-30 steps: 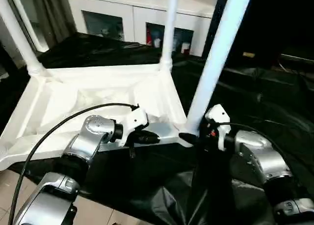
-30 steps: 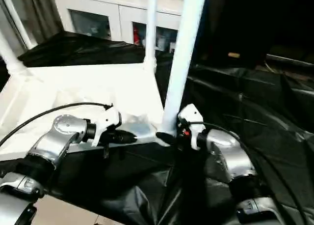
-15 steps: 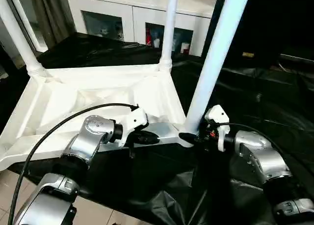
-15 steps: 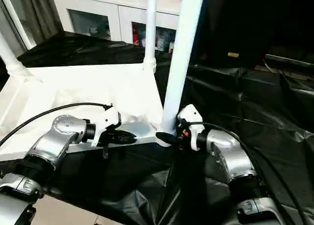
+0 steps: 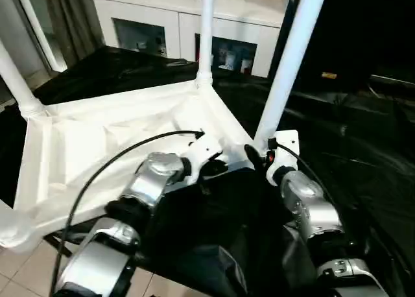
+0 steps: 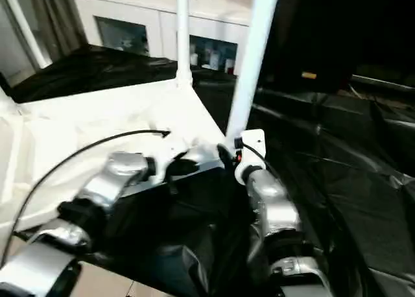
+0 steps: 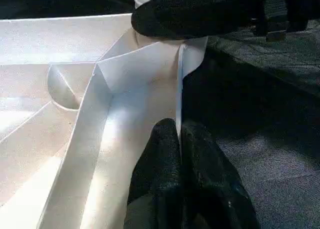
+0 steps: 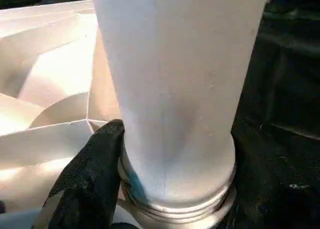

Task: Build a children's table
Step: Rotate leg to tighten

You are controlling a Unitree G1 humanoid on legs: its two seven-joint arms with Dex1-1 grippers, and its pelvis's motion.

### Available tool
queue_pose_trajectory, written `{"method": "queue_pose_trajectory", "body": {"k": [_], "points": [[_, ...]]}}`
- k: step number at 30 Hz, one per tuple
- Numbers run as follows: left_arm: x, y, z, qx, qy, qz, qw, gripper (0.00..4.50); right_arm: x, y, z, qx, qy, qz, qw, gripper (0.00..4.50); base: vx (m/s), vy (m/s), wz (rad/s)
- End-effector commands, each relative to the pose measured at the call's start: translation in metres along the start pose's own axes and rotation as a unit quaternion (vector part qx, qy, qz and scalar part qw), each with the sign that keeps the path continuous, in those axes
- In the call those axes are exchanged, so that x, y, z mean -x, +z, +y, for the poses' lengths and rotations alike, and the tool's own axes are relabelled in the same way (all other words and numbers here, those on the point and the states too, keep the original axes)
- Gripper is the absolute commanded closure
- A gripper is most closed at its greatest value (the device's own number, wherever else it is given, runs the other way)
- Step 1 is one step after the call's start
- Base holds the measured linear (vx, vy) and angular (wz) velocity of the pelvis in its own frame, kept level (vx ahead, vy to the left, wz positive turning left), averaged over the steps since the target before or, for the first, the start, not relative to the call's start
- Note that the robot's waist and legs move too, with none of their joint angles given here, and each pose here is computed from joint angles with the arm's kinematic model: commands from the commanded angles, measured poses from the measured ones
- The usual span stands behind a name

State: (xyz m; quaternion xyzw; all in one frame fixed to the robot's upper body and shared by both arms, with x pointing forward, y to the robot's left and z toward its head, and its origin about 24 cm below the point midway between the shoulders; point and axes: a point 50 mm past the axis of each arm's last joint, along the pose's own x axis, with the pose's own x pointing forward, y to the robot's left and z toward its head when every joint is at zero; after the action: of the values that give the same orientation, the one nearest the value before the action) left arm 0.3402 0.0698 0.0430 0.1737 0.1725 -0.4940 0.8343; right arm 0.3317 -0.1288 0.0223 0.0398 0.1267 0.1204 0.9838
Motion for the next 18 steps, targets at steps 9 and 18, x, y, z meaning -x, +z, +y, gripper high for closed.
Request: {"method": "queue_pose_trajectory", "body": {"k": [9, 18], "points": [[0.013, -0.016, 0.0, 0.014, -0.023, -0.014, 1.0, 4.5, 0.007, 0.005, -0.001, 0.082, 0.144, 0.015, 0.986, 0.91, 0.0, 0.0, 0.0], [0.041, -0.025, -0.009, -0.012, -0.163, -0.028, 0.986, 4.5, 0.03, 0.022, -0.027, 0.153, 0.27, 0.031, 0.95, 0.91, 0.0, 0.0, 0.0]]}}
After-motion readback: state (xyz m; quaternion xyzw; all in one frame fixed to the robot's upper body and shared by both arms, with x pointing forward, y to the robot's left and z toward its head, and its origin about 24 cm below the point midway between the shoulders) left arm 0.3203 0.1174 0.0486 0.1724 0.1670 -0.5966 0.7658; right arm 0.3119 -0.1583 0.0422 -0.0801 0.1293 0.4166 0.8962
